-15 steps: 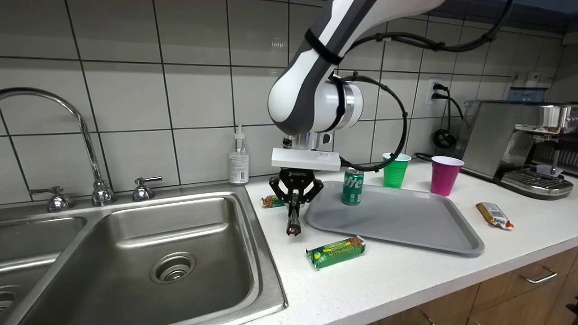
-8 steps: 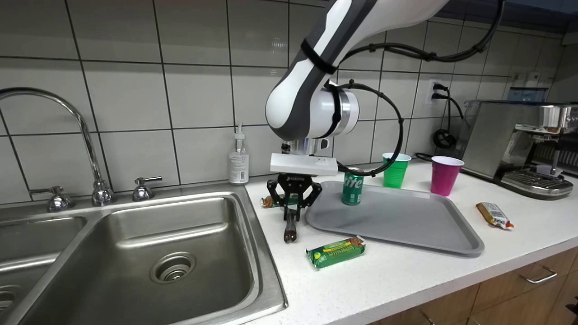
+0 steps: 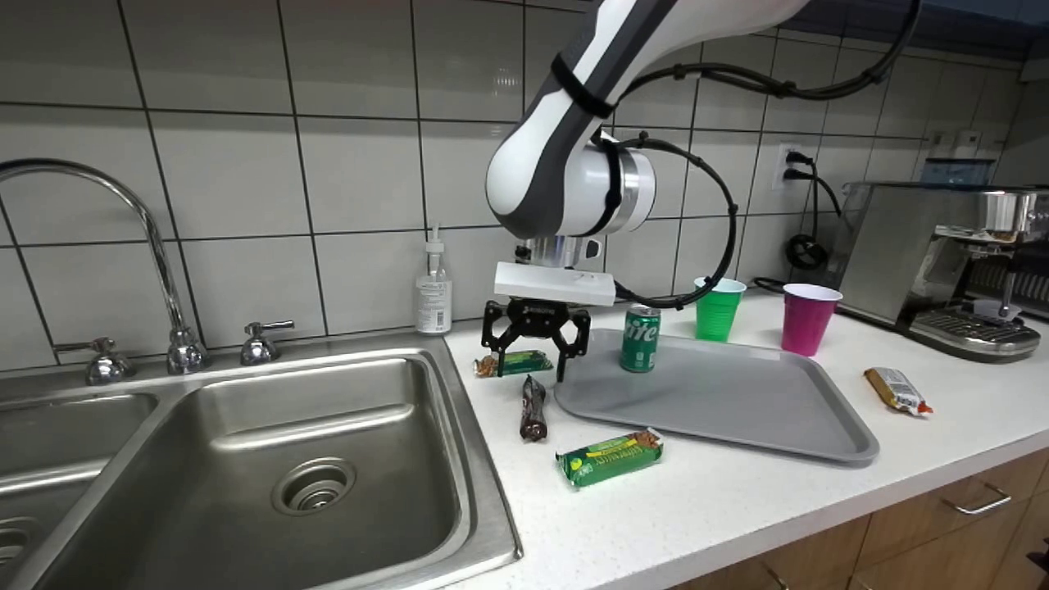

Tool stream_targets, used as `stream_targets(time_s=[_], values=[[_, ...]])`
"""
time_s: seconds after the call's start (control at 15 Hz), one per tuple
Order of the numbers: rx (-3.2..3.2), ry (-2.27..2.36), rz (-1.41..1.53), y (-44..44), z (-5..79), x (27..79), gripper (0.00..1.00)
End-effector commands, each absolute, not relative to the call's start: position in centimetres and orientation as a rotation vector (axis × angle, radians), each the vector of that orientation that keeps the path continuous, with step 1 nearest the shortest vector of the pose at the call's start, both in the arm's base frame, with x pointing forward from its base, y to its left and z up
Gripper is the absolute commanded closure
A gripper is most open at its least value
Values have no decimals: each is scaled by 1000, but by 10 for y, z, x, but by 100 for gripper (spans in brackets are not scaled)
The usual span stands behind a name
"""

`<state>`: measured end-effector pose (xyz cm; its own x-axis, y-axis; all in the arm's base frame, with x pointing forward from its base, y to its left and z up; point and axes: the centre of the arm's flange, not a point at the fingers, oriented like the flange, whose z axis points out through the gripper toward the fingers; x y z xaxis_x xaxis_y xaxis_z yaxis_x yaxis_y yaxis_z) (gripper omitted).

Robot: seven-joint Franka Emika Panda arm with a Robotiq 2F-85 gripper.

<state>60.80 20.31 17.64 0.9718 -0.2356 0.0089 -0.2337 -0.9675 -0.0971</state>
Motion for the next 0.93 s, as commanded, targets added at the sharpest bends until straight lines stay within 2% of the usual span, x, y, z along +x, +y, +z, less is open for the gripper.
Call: stream_targets(time_s=[0.0,0.87], values=[[-3014,454,-25,187,198,614,0],[-3022,442,-60,177,193,619,0]])
